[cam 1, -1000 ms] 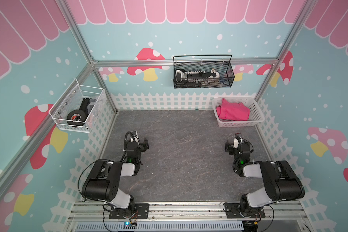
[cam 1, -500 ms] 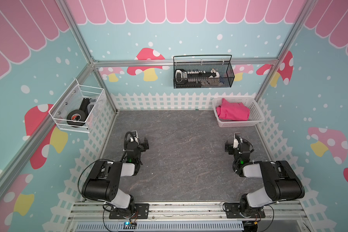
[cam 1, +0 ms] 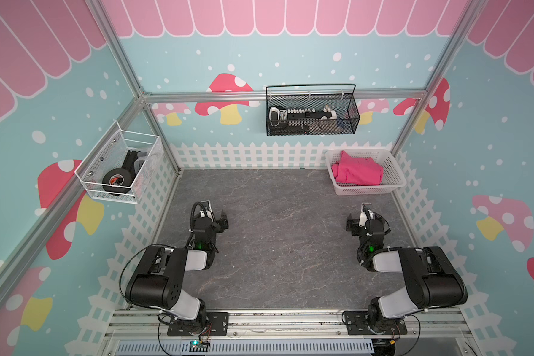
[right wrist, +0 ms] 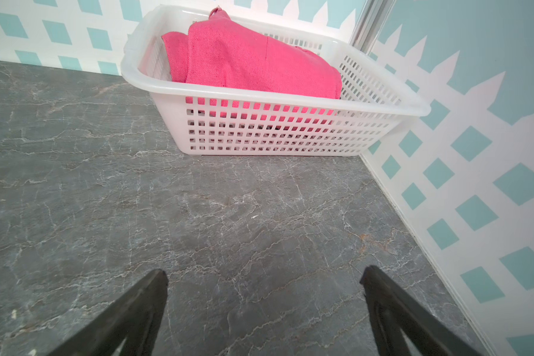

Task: Roll up the long pants
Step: Reset both arms

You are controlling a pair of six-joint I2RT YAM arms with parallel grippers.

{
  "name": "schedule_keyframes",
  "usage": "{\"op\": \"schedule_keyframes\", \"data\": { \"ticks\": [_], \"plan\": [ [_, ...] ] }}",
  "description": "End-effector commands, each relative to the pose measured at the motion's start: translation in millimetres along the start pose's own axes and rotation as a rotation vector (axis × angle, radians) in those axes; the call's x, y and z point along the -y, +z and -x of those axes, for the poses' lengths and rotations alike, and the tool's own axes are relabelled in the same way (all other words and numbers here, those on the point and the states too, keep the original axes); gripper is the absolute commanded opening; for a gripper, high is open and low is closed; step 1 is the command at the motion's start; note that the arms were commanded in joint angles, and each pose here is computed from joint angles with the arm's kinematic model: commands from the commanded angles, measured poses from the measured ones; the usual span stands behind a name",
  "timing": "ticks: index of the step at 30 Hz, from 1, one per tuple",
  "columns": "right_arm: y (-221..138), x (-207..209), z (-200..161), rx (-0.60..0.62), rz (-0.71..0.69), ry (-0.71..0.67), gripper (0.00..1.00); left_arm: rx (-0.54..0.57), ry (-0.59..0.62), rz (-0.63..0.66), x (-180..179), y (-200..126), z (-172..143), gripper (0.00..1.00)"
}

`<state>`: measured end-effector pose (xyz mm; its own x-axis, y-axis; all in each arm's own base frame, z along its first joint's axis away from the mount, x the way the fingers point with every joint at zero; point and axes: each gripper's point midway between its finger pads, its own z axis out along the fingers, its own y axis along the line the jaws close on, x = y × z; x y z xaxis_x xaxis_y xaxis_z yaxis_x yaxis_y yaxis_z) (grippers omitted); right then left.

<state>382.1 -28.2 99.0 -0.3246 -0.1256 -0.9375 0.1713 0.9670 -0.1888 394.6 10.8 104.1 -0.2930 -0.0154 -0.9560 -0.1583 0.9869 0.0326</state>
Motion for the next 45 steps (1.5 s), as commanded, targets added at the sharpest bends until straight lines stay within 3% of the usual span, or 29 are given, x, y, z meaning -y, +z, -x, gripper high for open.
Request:
{"op": "schedule_keyframes", "data": {
  "ticks": [1, 28, 31, 35, 39, 42, 45],
  "plan": [
    [2.7, 4.6, 2.4, 0.001, -0.022, 0.008, 0.99, 0.042, -0.001, -0.006, -0.1, 2.5, 14.3, 0.99],
    [1.7, 5.2, 4.0, 0.008, -0.024, 0.009, 0.99, 0.043, 0.0, -0.009, 0.7, 2.6, 14.6, 0.99],
    [-24.8, -1.6, 28.8, 0.115, 0.044, -0.014, 0.99, 0.042, 0.0, -0.007, 0.2, 2.6, 14.4, 0.99],
    [-76.2, 22.8, 53.3, 0.122, -0.013, 0.023, 0.99, 0.04, -0.002, -0.009, 0.1, 2.8, 13.9, 0.99],
    [-113.4, 32.6, 76.9, 0.235, -0.014, -0.043, 0.99, 0.039, -0.002, -0.01, 0.2, 2.7, 13.4, 0.99],
    [-118.5, 30.3, 70.7, 0.313, -0.009, -0.043, 0.99, 0.041, -0.003, -0.011, 0.6, 2.7, 14.2, 0.99],
    [-91.8, 25.9, 43.8, 0.222, -0.013, -0.056, 0.99, 0.042, -0.002, -0.011, 0.5, 2.9, 14.6, 0.99]
  ]
}}
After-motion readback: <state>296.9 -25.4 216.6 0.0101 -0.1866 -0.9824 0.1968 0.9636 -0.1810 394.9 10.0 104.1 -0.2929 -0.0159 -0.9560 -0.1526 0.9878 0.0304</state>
